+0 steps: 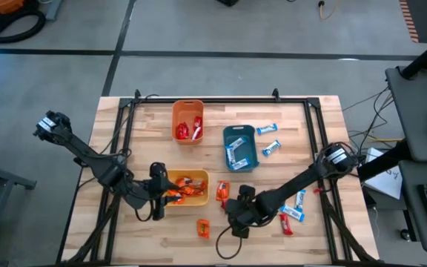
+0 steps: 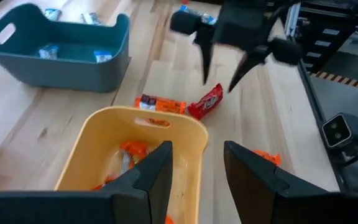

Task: Organize candy in baskets
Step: Put the red chocolate into the orange bin

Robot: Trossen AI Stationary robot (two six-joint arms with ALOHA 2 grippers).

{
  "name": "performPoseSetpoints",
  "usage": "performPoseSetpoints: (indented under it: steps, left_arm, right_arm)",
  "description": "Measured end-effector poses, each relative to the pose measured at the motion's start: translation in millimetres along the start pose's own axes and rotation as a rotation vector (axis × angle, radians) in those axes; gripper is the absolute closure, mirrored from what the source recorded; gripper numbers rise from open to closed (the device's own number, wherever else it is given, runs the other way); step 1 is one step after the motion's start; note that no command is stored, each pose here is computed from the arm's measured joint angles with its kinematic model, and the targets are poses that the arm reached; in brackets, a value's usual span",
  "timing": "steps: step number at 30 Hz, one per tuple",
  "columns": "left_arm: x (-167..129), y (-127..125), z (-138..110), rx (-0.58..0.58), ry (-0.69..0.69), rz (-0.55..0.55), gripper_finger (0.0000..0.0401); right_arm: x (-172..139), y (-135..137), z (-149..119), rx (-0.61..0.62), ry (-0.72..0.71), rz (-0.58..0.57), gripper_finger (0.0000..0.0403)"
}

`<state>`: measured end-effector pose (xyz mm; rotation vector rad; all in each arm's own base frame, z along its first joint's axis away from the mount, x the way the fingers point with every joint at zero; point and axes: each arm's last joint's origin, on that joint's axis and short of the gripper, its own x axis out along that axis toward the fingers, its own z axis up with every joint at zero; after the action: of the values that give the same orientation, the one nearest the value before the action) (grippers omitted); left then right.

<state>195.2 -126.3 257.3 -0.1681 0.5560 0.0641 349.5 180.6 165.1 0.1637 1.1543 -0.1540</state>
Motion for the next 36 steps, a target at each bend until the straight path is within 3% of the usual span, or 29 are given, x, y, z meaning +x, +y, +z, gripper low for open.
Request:
performPoseSetpoints:
  steps: [8,19,26,36]
  left_arm:
    - [12,-8,-2,0.042,-0.014,-0.008,0.0273]
    - [19,-12,0,0.086,-0.052,0.002,0.0273]
    - [18,-16,7,0.130,-0.120,-0.030,0.0273]
    - [19,-16,13,0.147,-0.177,-0.022,0.0246]
  right_arm:
    - [20,-1,-8,-0.020,0.036,-0.044,0.0249]
    - [25,-1,-10,-0.069,0.040,-0.038,0.0381]
    - [19,-1,-7,-0.104,0.017,-0.036,0.0383]
    - [-22,0,11,-0.185,-0.225,-0.082,0.0384]
